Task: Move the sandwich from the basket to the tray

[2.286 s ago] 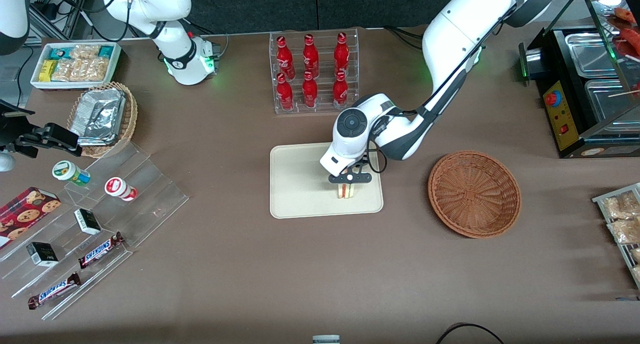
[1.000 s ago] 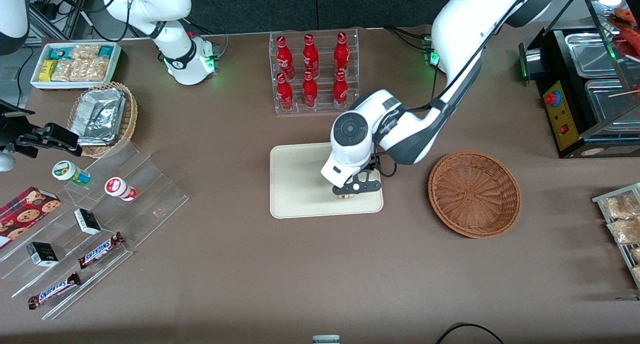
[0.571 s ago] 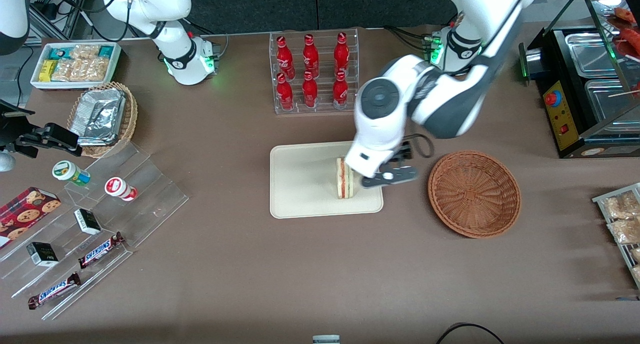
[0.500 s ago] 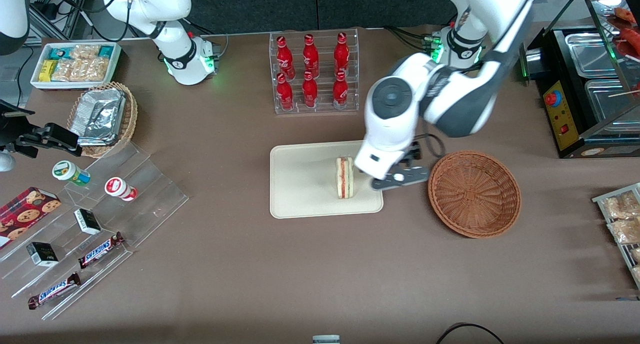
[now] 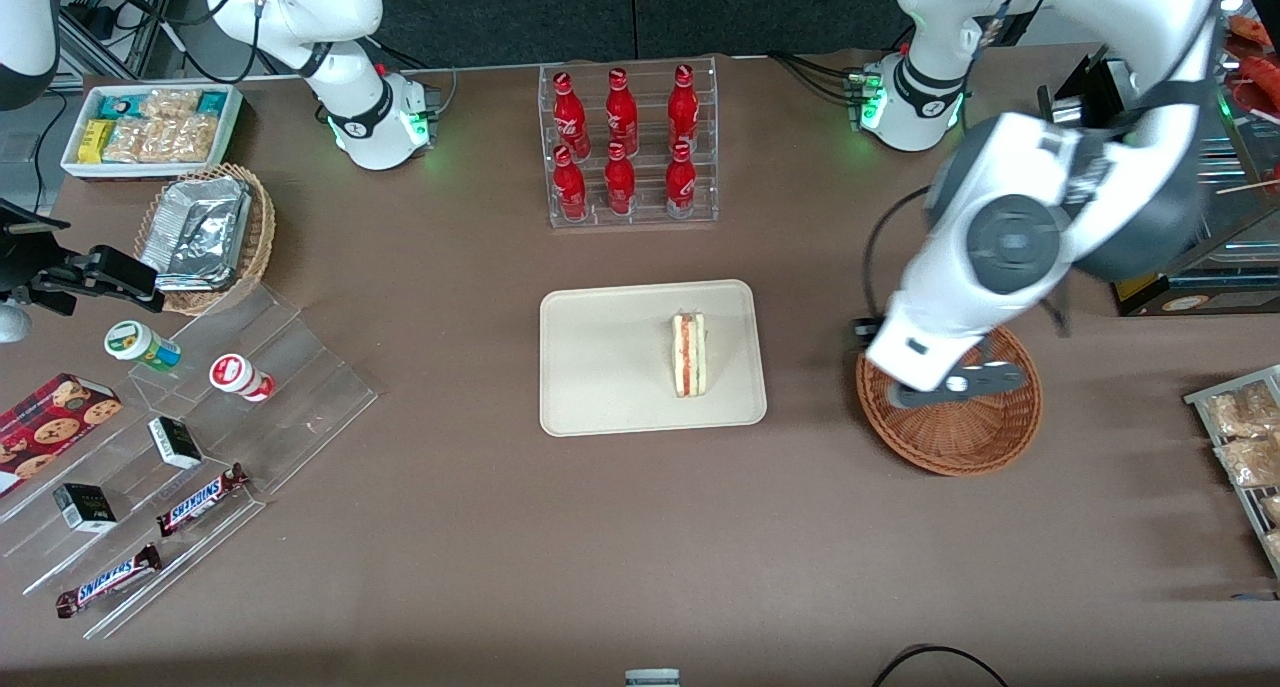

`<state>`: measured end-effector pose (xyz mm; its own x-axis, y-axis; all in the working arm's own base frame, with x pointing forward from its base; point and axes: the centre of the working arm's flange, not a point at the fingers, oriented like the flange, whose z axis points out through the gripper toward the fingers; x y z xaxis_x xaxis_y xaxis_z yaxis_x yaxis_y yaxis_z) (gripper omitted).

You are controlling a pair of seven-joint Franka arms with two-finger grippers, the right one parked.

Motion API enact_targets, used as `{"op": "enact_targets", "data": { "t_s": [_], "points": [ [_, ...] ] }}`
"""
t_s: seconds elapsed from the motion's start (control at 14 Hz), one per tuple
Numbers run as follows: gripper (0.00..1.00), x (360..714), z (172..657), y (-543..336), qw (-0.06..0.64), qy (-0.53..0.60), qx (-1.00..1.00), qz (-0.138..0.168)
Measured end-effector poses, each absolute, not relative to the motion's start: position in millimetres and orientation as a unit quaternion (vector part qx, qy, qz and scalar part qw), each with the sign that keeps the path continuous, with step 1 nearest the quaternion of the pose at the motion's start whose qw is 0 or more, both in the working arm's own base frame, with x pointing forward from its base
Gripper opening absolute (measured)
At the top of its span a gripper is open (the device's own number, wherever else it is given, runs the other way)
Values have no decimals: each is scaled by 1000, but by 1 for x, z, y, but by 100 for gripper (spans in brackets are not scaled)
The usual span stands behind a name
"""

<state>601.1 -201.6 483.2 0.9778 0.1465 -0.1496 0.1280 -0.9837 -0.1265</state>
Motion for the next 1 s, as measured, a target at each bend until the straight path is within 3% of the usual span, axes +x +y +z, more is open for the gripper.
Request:
{"op": "enact_targets", "data": {
  "t_s": [0.21, 0.5, 1.0],
  "points": [
    [100, 596, 508, -152, 32, -55, -994, 89],
    [100, 560, 561, -85, 18, -50, -992, 111],
    [100, 502, 620, -64, 28, -40, -988, 146]
  ]
}}
